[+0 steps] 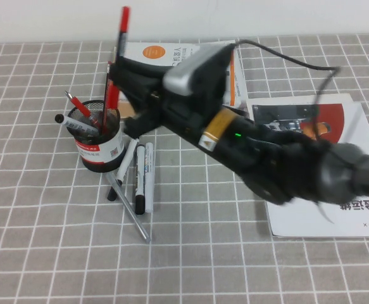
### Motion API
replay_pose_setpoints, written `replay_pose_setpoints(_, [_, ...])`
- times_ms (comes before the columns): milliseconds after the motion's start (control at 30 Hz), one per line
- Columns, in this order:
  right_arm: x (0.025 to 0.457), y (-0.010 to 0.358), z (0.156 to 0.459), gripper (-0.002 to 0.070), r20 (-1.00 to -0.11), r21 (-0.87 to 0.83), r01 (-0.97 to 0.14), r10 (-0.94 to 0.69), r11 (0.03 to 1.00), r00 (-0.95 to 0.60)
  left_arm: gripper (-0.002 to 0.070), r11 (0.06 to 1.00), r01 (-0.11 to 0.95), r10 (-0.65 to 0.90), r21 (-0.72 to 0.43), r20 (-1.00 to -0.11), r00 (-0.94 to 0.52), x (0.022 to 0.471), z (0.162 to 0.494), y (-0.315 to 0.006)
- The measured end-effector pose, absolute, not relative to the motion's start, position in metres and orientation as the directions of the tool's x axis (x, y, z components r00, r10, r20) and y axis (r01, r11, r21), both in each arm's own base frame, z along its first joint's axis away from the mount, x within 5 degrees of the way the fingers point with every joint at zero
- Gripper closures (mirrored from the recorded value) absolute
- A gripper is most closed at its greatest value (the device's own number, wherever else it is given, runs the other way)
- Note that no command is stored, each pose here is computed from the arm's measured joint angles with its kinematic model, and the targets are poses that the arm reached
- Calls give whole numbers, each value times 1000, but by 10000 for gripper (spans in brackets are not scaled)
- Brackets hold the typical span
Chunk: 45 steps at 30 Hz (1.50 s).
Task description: Put the pen into the pen holder
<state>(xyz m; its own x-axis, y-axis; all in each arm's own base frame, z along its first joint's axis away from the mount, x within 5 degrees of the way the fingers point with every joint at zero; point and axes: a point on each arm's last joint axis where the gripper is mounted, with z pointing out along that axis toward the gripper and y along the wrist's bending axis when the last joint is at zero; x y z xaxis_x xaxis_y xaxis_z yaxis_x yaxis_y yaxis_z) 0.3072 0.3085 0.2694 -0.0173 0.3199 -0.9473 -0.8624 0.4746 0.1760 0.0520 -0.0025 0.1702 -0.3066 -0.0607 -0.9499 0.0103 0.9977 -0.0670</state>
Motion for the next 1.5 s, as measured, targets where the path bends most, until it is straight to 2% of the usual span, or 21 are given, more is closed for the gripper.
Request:
replay_pose_setpoints(200, [348, 346, 248, 623, -962, 131, -866, 274, 482, 7, 680, 998, 10, -61, -67, -950, -307, 52, 170, -2])
replay_pose_setpoints(433, [386, 372, 217, 623, -987, 124, -820, 152, 559, -45, 680, 998, 10, -61, -67, -950, -307, 52, 170, -2])
replay_pose_setpoints(533, [396, 377, 207, 591, -990, 123, -807, 126, 577, -60, 680, 998, 10, -61, -67, -950, -307, 52, 170, -2])
replay_pose_setpoints(600, [401, 377, 203, 503, -991, 122, -801, 118, 586, -64, 680, 998, 10, -61, -67, -950, -307, 52, 170, -2])
replay_pose_setpoints(733, [406, 373, 199, 255, -992, 124, -786, 98, 605, -81, 680, 998, 10, -61, -67, -950, -307, 52, 170, -2])
replay_pose_setpoints(800, [409, 370, 200, 201, -989, 149, -775, 105, 615, -107, 680, 998, 10, -61, -67, -950, -307, 52, 170, -2])
replay_pose_setpoints(867, [409, 366, 209, 246, -978, 210, -755, 136, 621, -160, 680, 998, 10, -61, -67, -950, -307, 52, 170, -2])
replay_pose_setpoints(1000, [399, 355, 245, 554, -943, 333, -727, 212, 600, -257, 680, 998, 10, -61, -67, -950, -307, 52, 170, -2])
replay_pose_setpoints(1067, [389, 348, 268, 629, -946, 325, -746, 216, 581, -243, 680, 998, 10, -61, -67, -950, -307, 52, 170, -2])
replay_pose_setpoints(1200, [356, 331, 306, 678, -977, 206, -826, 164, 525, -139, 680, 998, 10, -61, -67, -950, -307, 52, 170, -2])
replay_pose_setpoints(1500, [279, 271, 342, 688, -989, 128, -871, 124, 474, -78, 680, 998, 10, -61, -67, -950, -307, 52, 170, -2])
